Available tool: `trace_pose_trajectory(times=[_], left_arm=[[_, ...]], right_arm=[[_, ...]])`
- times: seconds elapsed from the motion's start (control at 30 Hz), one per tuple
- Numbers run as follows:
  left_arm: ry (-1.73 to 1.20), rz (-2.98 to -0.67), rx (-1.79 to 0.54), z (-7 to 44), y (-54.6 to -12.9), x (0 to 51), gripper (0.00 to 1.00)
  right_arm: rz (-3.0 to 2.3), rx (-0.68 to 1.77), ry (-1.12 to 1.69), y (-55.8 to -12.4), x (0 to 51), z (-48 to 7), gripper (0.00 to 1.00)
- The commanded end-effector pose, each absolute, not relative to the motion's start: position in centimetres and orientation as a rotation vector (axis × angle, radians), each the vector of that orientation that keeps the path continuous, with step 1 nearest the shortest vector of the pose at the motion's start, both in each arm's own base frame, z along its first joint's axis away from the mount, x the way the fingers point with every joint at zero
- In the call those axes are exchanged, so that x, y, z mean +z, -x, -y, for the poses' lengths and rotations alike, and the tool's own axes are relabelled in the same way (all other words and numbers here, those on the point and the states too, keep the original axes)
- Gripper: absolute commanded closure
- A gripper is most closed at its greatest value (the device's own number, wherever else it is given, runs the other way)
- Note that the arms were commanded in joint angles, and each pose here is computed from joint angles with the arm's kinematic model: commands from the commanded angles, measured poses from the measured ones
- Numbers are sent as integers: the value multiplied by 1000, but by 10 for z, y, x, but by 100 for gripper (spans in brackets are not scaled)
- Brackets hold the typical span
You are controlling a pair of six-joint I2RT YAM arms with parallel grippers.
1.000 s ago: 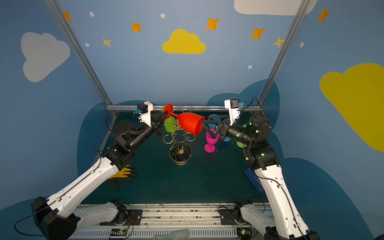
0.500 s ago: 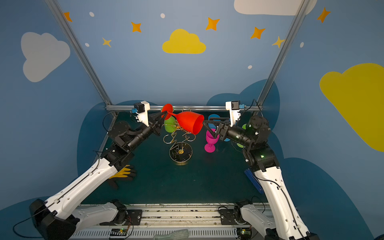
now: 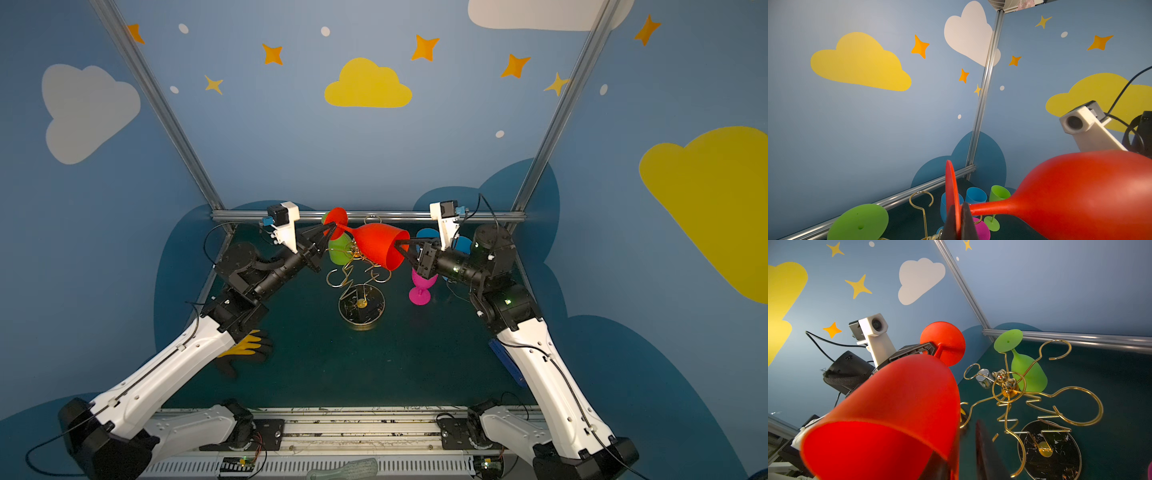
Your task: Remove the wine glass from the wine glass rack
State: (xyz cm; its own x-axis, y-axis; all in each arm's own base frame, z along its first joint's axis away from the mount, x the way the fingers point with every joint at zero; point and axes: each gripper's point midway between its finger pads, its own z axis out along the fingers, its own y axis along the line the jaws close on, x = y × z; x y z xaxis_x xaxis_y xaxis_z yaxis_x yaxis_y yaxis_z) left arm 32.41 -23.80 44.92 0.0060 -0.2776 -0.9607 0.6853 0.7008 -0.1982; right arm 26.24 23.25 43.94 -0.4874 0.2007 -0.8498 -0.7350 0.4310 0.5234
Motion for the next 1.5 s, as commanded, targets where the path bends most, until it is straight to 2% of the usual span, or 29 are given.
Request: trace_pose_trajectory(times=[0.0, 0.07, 0.13, 0.17, 0.2, 0.23, 0.33, 0.53, 0.77, 1.07, 1.23, 1.47], left_arm=[[-377, -1336, -807, 238, -320, 457, 97], [-379, -1334, -805, 238, -319, 457, 97], [-378, -1333, -788, 235, -320, 456, 89], [-375, -1335, -774, 234, -320, 456, 79], [-359, -1335, -753, 229, -321, 457, 53], [-337, -1341, -730, 224, -323, 456, 37], [-285, -1340, -670, 205, -325, 458, 26], [-170, -1349, -550, 151, -325, 450, 16], [-1, -1389, -409, 75, -330, 417, 12], [183, -1419, -352, 13, -345, 374, 11], [220, -1432, -366, 0, -352, 356, 11], [222, -1435, -363, -5, -350, 349, 11]], right_arm=[[-1672, 1210, 484, -259, 457, -234, 90], [-1670, 1213, 487, -259, 459, -235, 99], [-1668, 1209, 481, -258, 460, -234, 100], [-1666, 1204, 475, -258, 462, -233, 100], [-1666, 1192, 464, -258, 463, -231, 100], [-1666, 1177, 451, -258, 464, -228, 100], [-1666, 1125, 416, -255, 473, -216, 100], [-1648, 953, 407, -229, 493, -183, 100], [-1726, 822, 565, -189, 487, -167, 100], [-2022, 882, 735, -145, 405, -170, 100], [-2237, 771, 673, -134, 354, -148, 100], [-2524, 461, 454, -149, 293, -107, 100]])
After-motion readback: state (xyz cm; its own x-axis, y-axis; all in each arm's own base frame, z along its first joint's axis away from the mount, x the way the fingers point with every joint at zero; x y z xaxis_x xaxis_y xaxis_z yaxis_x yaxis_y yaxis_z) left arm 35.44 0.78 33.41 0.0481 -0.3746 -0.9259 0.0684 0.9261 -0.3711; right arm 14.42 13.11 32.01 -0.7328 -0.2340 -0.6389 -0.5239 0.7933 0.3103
